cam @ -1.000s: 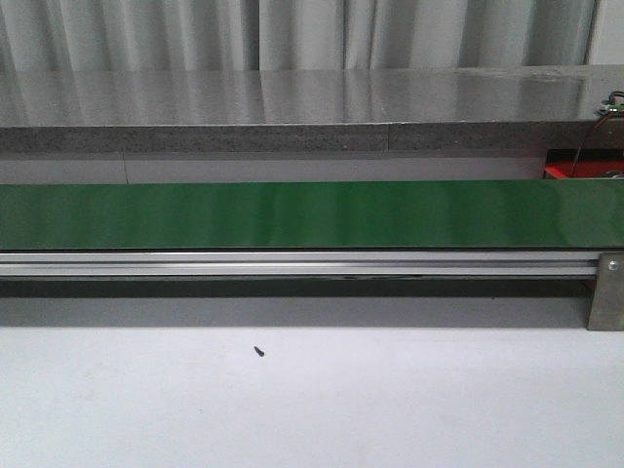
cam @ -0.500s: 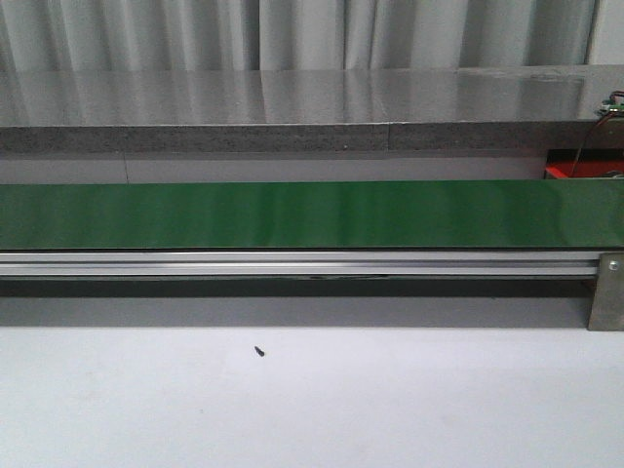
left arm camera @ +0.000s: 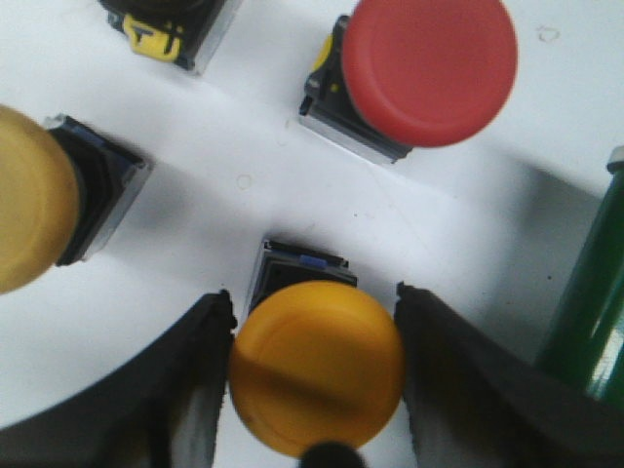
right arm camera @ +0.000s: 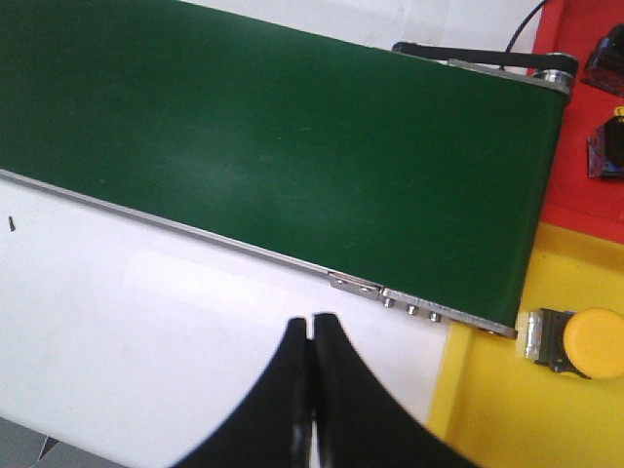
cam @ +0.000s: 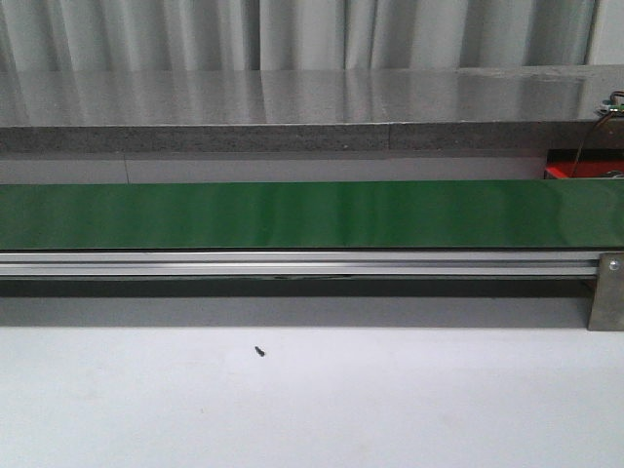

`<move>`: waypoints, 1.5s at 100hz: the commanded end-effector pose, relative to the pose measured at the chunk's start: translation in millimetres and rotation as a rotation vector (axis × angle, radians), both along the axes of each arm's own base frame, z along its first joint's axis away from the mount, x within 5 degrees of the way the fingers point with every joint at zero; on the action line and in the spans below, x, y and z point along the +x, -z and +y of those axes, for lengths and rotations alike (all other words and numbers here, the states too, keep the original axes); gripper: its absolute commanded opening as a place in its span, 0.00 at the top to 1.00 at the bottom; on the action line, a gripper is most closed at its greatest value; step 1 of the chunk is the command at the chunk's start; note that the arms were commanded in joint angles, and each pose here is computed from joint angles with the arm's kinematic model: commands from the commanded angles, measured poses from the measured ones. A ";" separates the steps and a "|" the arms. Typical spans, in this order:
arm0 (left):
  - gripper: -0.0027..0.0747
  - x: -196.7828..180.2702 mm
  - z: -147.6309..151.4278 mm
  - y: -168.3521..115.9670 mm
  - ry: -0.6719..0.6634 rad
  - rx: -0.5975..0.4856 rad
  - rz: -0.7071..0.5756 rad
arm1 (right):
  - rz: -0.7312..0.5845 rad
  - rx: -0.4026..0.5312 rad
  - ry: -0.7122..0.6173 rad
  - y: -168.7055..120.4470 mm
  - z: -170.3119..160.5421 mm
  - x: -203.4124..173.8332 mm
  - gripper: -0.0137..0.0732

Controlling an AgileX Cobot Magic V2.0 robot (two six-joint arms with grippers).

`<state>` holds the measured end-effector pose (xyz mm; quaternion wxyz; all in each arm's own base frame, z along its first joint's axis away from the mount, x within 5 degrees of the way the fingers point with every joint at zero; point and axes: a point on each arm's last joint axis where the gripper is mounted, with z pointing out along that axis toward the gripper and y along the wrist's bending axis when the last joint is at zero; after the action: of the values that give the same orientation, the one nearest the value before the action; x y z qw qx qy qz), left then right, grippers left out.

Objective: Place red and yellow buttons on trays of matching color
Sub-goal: 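Carry the yellow button over the green belt with the left gripper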

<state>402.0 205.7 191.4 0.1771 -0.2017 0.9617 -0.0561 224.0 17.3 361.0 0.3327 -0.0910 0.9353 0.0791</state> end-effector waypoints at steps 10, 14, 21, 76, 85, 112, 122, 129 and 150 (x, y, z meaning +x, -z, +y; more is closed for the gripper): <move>0.66 -0.1 1.0 -33.2 -0.021 0.024 -0.087 | -0.086 0.004 0.006 -15.3 0.2 -2.8 0.92; 0.70 -0.3 0.9 -33.1 -0.021 0.023 -0.085 | -0.086 0.004 0.006 -15.3 0.2 -2.8 0.92; 0.75 -0.8 0.5 -34.0 -0.019 0.021 -0.083 | -0.086 0.004 0.006 -15.3 0.2 -2.8 0.92; 0.79 -17.0 -25.1 -134.1 0.049 0.019 -0.205 | -0.086 0.004 0.006 -15.3 0.2 -2.8 0.92; 0.79 -22.2 -35.8 -149.8 0.071 0.030 -0.227 | -0.086 0.004 0.006 -15.3 0.2 -2.8 0.92; 0.79 -21.1 -69.9 -153.7 0.153 0.011 -0.210 | -0.086 0.004 0.006 -15.3 0.2 -2.8 0.92; 0.79 -17.8 -79.0 -145.8 0.171 0.003 -0.199 | -0.086 0.004 0.006 -15.3 0.2 -2.8 0.92; 0.79 -15.6 -85.6 -139.7 0.183 -0.002 -0.192 | -0.086 0.004 0.006 -15.3 0.2 -2.8 0.92; 0.79 -11.3 -98.1 -117.4 0.193 -0.006 -0.178 | -0.086 0.004 0.006 -15.3 0.2 -2.8 0.92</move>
<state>393.0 115.4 281.7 0.1964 -0.1018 0.9706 -0.0951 224.0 17.3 361.0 0.3327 -0.0910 0.9353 0.0791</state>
